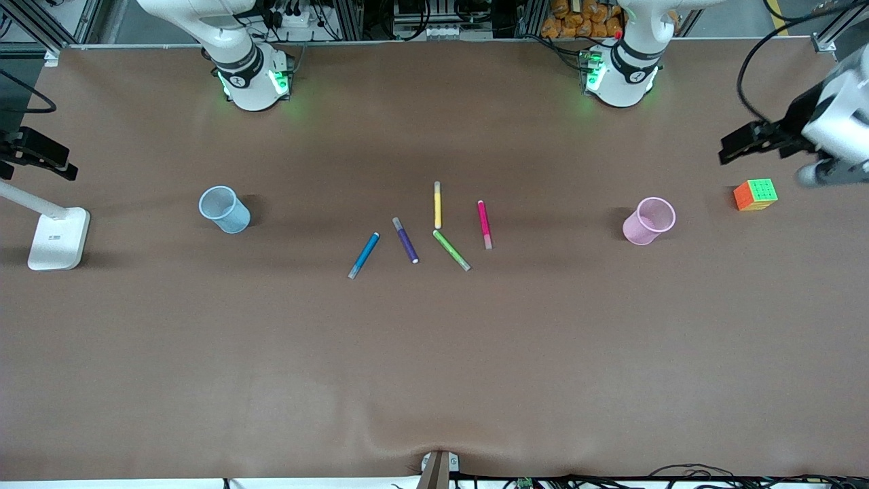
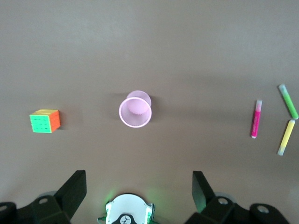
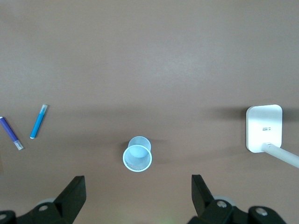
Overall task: Place pink and blue markers in matching cups
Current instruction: 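Move the left gripper from rest toward the markers, then lower the left gripper over the pink marker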
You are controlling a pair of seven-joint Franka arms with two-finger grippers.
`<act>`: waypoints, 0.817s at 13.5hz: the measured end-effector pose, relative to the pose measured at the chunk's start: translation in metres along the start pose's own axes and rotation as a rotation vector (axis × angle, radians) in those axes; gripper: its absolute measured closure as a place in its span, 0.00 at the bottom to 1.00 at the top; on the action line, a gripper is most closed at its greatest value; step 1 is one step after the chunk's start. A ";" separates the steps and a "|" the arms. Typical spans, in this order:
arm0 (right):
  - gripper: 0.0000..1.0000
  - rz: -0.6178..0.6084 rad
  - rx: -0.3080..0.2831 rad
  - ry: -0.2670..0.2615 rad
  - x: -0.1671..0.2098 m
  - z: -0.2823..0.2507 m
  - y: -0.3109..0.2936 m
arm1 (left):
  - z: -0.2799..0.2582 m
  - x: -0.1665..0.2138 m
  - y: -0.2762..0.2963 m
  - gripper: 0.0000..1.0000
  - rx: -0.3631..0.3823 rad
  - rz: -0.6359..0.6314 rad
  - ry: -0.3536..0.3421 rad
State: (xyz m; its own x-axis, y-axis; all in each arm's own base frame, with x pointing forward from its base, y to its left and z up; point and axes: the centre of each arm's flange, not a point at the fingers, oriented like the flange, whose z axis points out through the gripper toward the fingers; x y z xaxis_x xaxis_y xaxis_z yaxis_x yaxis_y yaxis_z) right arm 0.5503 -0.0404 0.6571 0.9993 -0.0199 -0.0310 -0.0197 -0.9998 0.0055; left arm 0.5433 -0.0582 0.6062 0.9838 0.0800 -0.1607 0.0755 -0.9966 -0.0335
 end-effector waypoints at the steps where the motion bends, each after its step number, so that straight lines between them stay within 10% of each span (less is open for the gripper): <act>1: 0.00 0.000 0.000 0.000 0.000 0.000 0.000 | 0.012 0.007 0.010 0.00 0.004 0.017 -0.023; 11: 0.00 -0.001 0.000 -0.004 0.000 0.001 0.000 | 0.122 0.048 0.105 0.00 0.051 0.135 -0.193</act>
State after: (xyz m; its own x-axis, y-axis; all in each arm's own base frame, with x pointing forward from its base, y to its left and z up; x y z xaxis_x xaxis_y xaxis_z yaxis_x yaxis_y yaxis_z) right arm 0.5507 -0.0404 0.6558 0.9992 -0.0191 -0.0349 -0.0189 -0.9998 0.0055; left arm 0.5788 -0.1560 0.4747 0.9346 -0.0461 -0.3527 -0.0672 -0.9966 -0.0476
